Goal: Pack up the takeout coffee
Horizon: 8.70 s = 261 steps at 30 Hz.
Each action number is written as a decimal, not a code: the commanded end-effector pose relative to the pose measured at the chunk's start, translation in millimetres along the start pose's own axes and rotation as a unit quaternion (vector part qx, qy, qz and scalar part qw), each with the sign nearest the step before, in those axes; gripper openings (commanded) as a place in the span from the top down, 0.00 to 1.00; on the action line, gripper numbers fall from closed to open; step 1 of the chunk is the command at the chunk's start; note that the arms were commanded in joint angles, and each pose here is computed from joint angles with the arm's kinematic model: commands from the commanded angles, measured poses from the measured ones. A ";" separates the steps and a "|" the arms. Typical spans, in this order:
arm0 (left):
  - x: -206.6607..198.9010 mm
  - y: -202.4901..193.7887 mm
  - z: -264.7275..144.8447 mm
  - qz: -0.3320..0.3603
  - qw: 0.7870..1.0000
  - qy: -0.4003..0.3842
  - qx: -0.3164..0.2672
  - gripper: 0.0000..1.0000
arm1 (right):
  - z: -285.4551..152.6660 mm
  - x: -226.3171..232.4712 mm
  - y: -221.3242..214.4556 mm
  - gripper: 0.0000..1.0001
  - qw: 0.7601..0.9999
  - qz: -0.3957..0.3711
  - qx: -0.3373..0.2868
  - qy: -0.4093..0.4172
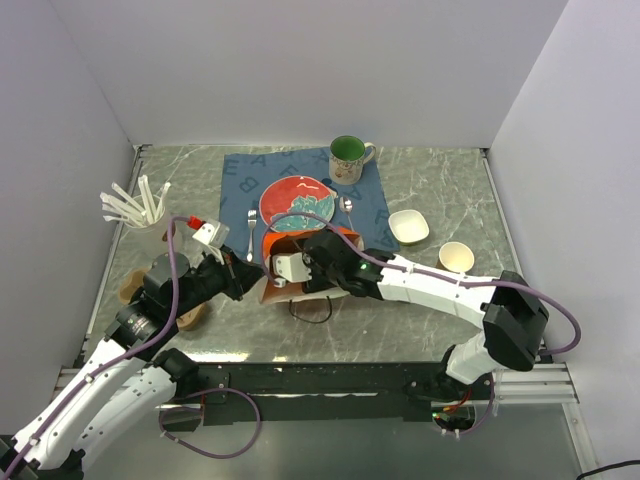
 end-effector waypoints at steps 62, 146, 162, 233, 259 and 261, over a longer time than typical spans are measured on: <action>6.6 -13.9 -17.9 -0.156 0.976 0.120 0.093 0.93 | -17.6 -3.5 28.9 0.57 0.975 0.217 -0.039 -0.039; -1.7 -24.0 -27.0 -0.100 0.987 0.059 0.116 0.99 | -16.4 30.5 48.5 0.62 0.976 0.157 -0.149 -0.016; -1.2 -22.7 -28.1 -0.101 0.986 0.064 0.113 0.99 | -10.5 21.1 56.9 0.63 0.976 0.141 -0.158 -0.040; 5.9 -26.4 -20.7 -0.121 0.981 0.094 0.117 0.99 | 23.2 8.0 62.0 0.65 0.947 0.264 -0.180 -0.022; 9.2 -25.7 -9.7 -0.099 0.985 0.086 0.112 0.99 | -32.5 -7.3 14.7 0.65 0.970 0.185 -0.161 0.003; 7.4 -22.5 -10.3 -0.097 0.986 0.081 0.110 0.99 | -35.3 -2.0 19.0 0.66 0.973 0.154 -0.169 0.030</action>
Point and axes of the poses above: each gripper's point midway between its finger pads, its own z axis out along the fingers, its own x axis along the line the jaws close on, y = z × x, the point moved 6 cm from there along -z, back along the fingers, and after that the axes turned 9 degrees about z, right-handed, at the moved point
